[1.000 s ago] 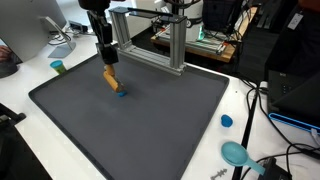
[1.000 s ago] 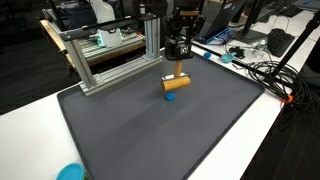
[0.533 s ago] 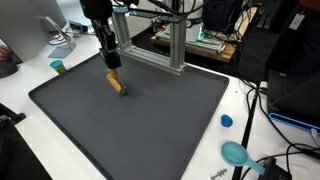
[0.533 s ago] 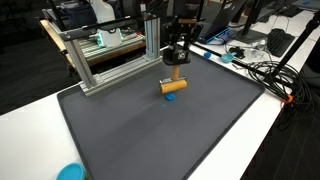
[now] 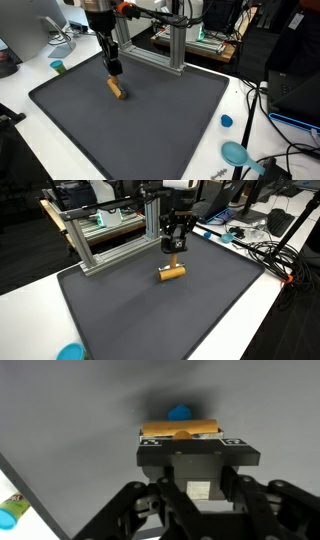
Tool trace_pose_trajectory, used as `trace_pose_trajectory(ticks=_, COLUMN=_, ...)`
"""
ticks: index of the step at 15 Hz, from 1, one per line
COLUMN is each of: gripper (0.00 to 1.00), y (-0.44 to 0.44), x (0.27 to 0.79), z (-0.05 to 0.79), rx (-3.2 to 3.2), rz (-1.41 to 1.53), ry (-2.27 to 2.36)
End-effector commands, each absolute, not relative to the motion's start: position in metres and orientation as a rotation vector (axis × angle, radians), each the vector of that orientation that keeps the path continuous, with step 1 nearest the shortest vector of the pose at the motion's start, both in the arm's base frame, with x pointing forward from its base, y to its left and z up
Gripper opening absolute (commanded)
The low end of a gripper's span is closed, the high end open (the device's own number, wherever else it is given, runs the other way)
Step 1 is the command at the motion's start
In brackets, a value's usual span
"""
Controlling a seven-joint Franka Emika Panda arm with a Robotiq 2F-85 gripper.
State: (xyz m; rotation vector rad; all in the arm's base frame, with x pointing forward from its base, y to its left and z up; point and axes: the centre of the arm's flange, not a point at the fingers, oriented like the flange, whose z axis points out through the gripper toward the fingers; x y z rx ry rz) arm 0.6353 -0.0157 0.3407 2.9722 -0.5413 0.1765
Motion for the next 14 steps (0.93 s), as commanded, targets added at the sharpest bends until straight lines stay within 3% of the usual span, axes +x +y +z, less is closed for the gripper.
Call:
trace_pose_trajectory(ticks=1, gripper=0.21, y=-0.017, x=0.629, z=0.328, rx=2.959, rz=0.104, ry=-0.511)
trace_pose_trajectory(ticks=14, gripper=0.21, y=-0.01, x=0.637, z=0.306, rx=2.959, rz=-0.063, ry=-0.422)
